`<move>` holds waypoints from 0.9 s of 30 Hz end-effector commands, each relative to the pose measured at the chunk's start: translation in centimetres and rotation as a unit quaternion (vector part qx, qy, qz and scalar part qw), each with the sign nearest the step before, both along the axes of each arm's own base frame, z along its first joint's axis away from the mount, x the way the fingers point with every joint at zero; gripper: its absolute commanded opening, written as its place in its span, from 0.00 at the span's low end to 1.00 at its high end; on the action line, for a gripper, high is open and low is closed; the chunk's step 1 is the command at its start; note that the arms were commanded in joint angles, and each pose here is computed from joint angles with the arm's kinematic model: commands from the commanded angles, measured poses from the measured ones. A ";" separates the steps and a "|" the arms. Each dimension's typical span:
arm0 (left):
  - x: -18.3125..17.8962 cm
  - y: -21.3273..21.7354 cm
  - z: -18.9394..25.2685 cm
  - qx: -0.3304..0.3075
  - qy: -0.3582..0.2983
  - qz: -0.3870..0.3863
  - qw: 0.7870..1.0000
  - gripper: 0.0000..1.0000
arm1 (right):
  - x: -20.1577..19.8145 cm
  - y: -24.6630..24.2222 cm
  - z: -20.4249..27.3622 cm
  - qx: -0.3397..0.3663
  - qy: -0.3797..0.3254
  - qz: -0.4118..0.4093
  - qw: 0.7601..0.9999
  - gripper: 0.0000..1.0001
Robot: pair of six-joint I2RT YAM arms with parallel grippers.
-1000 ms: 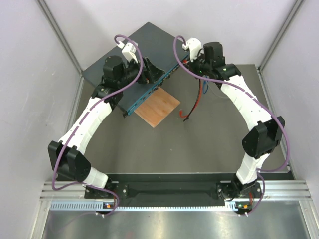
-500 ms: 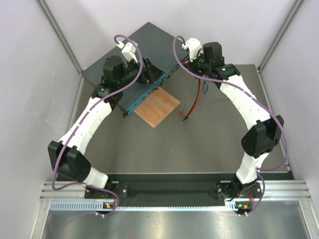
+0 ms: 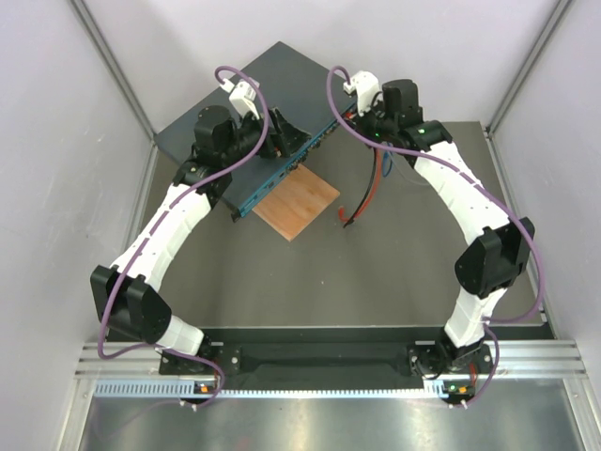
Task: Insert the plug into the switch port
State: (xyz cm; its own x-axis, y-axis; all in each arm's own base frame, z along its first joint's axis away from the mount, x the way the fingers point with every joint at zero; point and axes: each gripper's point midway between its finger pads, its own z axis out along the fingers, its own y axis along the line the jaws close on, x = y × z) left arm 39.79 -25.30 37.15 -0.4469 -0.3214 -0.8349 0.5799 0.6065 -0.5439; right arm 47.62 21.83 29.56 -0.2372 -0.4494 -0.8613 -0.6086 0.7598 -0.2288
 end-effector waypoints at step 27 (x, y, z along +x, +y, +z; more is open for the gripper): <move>-0.1 -0.1 2.0 -0.023 -0.034 -0.006 0.999 0.86 | -0.7 1.1 5.8 0.052 -0.066 0.011 0.996 0.00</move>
State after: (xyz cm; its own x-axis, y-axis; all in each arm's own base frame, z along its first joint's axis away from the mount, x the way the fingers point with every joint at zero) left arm 39.82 -25.38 37.44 -0.4453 -0.3343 -0.8306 0.5806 0.5984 -0.5521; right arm 47.52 21.97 30.16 -0.2304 -0.4301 -0.8729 -0.6055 0.7656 -0.2173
